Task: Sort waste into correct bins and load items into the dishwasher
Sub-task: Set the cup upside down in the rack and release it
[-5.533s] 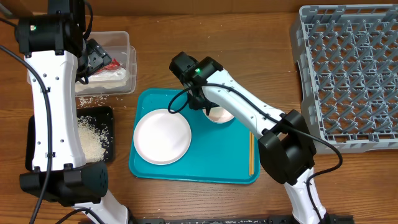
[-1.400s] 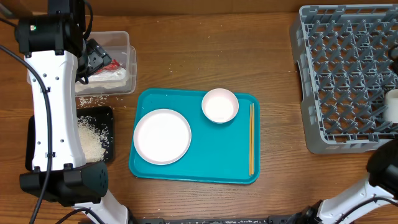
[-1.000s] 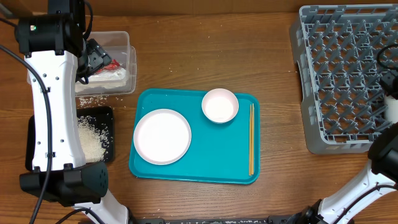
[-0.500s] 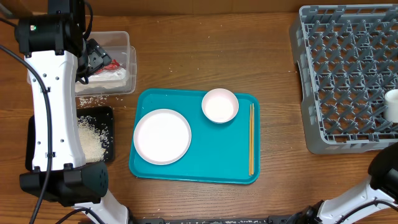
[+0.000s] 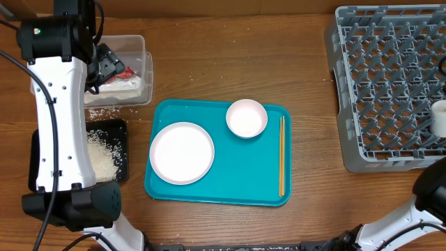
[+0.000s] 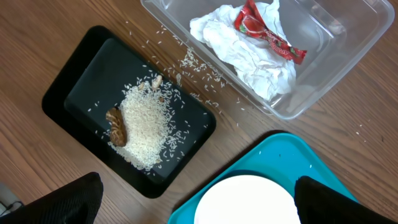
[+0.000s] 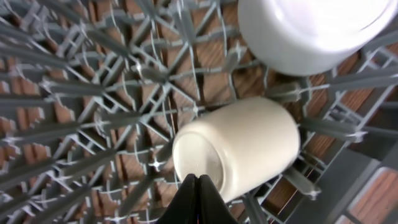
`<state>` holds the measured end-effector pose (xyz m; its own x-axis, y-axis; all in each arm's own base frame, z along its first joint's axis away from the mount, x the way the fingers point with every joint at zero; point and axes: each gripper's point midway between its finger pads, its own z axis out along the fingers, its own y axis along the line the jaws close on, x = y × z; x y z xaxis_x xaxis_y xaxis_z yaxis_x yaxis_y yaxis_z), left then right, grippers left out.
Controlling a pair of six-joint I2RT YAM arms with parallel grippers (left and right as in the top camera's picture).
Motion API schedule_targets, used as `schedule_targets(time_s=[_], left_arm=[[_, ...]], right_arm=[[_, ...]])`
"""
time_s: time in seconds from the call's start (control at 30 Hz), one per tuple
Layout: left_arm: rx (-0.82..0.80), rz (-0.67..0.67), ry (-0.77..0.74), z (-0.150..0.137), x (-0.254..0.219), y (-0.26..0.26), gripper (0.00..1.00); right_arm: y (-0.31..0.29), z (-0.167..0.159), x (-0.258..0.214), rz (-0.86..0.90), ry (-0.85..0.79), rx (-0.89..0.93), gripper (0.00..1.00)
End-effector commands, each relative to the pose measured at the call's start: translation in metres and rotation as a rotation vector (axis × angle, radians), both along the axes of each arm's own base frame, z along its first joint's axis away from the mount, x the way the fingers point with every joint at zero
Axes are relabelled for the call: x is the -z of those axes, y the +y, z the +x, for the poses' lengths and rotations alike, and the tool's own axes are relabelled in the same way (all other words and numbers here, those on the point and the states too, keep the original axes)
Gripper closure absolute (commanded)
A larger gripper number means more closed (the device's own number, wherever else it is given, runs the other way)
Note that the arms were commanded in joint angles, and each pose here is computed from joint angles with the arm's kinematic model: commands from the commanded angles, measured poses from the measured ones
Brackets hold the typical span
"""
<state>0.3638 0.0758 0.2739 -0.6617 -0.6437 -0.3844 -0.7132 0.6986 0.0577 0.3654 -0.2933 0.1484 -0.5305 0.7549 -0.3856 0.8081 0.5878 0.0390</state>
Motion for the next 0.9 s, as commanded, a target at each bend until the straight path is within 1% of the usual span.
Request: schedule_targets(time_s=[0.0,0.13,0.37,0.6,0.73,0.87], left_arm=[[-0.015,0.014,-0.005,0.0,-0.002,0.003,0.0],[-0.015,0.014,-0.005,0.0,-0.002,0.003,0.0],[-0.015,0.014,-0.005,0.0,-0.002,0.003,0.0],[-0.015,0.014,-0.005,0.0,-0.002,0.003,0.0],[-0.015,0.014,-0.005,0.0,-0.002,0.003,0.0],[-0.015,0.014,-0.005,0.0,-0.002,0.003,0.0]], right_arm=[[0.0,-0.002,0.021,0.025,0.041,-0.007,0.96],[-0.008,-0.01,0.02,-0.018,0.077,0.024,0.96],[-0.005,-0.004,0.021,0.014,0.042,0.009,0.96],[-0.008,-0.005,0.031,0.02,0.063,0.011,0.96],[-0.013,-0.012,0.041,0.024,0.102,0.031,0.96],[-0.023,-0.026,0.036,-0.006,0.139,0.082,0.96]])
